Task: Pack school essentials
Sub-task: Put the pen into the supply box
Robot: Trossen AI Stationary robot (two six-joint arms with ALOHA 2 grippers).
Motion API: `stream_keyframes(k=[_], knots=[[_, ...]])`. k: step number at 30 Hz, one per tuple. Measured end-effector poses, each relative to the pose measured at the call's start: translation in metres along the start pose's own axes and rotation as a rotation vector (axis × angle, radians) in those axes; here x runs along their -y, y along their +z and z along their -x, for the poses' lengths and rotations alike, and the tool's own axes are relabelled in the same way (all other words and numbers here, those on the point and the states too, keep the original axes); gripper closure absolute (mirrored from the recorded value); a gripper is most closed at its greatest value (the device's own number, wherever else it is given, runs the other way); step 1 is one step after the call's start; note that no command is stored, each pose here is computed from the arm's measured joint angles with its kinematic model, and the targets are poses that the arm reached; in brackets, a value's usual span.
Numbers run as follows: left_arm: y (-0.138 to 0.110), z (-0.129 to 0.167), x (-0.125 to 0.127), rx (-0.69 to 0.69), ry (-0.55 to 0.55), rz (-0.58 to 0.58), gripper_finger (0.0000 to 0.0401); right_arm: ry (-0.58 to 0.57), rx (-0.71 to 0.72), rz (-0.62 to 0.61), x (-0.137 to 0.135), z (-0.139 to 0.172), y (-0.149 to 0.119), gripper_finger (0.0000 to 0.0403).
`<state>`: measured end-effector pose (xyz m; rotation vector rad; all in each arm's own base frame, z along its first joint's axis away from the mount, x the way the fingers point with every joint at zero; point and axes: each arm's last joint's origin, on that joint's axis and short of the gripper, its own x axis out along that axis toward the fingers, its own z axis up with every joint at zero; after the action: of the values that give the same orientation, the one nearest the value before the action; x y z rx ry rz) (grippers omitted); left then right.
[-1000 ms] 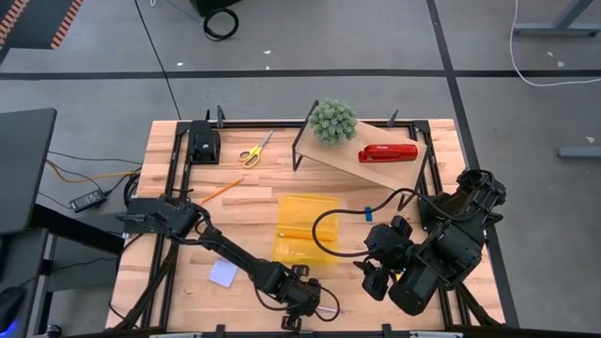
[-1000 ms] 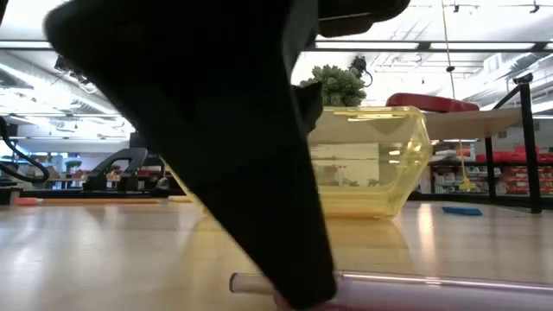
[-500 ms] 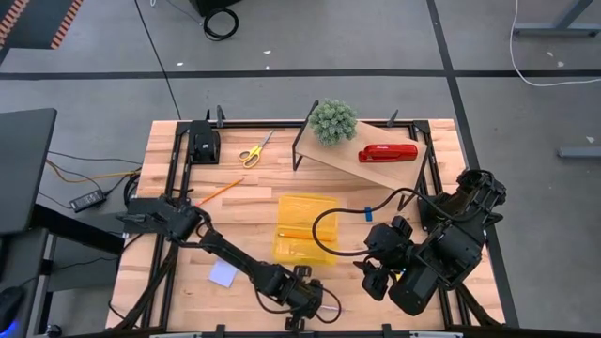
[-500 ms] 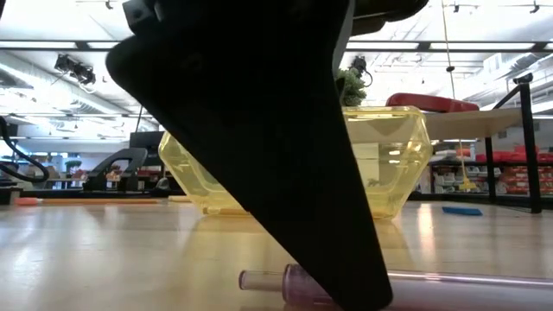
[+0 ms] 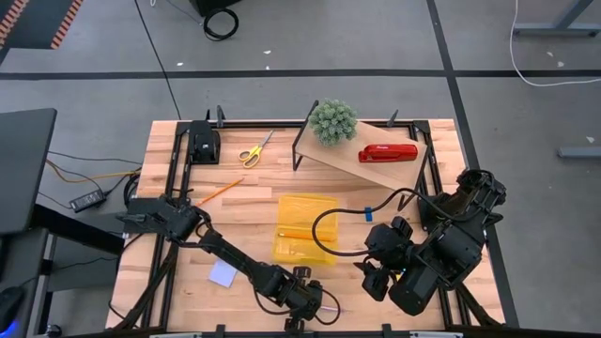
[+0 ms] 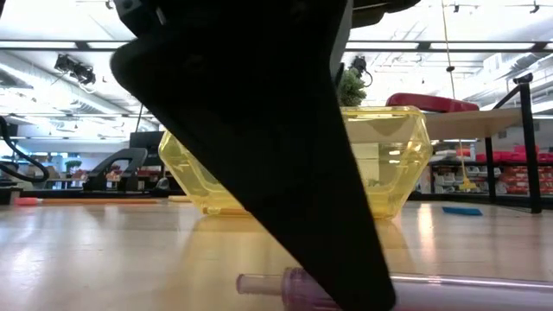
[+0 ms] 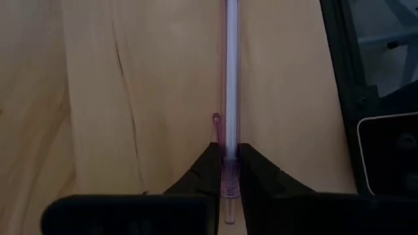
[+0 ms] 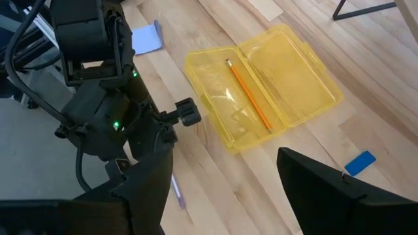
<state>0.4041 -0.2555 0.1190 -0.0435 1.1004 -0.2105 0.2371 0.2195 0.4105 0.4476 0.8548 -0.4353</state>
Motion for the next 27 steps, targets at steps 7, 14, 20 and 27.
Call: stream_keyframes(k=[7,14,20,27], knots=[[0.009,0.026,-0.006,0.013,0.006,0.036,0.0375,0.0,0.0,0.0,0.0,0.0,0.0,0.0121],[0.024,0.064,-0.009,0.08,-0.009,0.056,0.0395,0.0,0.0,0.0,0.0,0.0,0.0,0.0121],[0.029,0.089,-0.008,0.113,-0.024,0.048,0.039,-0.002,0.009,0.001,0.0,0.0,0.0,0.0121],[0.022,0.09,-0.01,0.026,-0.016,0.025,0.0397,-0.033,0.019,0.023,0.0,-0.007,-0.004,0.0121]])
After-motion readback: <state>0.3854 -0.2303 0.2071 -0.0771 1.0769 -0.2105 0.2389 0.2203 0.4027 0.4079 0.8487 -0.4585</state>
